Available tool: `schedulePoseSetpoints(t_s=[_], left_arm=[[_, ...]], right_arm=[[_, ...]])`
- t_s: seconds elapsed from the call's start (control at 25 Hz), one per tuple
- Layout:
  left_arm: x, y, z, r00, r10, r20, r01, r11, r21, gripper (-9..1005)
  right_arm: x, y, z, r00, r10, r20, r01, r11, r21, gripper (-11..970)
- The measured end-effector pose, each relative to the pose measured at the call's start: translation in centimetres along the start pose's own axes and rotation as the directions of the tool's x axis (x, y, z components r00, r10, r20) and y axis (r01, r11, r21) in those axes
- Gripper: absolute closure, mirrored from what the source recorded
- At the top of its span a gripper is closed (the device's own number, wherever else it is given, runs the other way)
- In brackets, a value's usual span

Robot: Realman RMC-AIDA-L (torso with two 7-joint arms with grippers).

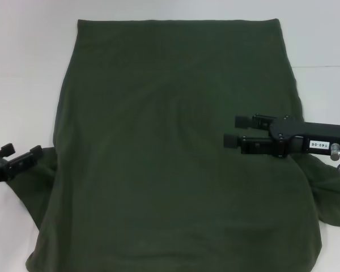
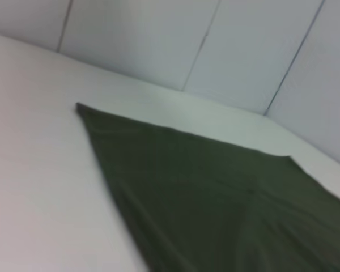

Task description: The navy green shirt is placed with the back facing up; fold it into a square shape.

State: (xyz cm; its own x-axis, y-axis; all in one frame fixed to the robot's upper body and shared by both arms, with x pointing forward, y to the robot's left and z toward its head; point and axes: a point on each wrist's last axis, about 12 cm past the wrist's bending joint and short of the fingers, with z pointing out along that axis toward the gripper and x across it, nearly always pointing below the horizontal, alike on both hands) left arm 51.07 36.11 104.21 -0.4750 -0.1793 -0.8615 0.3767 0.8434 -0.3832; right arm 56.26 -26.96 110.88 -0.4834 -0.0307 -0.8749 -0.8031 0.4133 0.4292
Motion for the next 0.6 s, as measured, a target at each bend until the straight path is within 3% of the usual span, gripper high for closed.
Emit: schedulePoseSetpoints(t_s=[0.6], left_arm=[[1.4, -0.5, 1.3, 0.998, 0.011, -0.059, -0.013, 0.999, -0.032, 65]], right_arm=[[0.1, 0.0, -0.2, 1.000, 0.005, 0.001, -0.005, 1.000, 0.004, 45]])
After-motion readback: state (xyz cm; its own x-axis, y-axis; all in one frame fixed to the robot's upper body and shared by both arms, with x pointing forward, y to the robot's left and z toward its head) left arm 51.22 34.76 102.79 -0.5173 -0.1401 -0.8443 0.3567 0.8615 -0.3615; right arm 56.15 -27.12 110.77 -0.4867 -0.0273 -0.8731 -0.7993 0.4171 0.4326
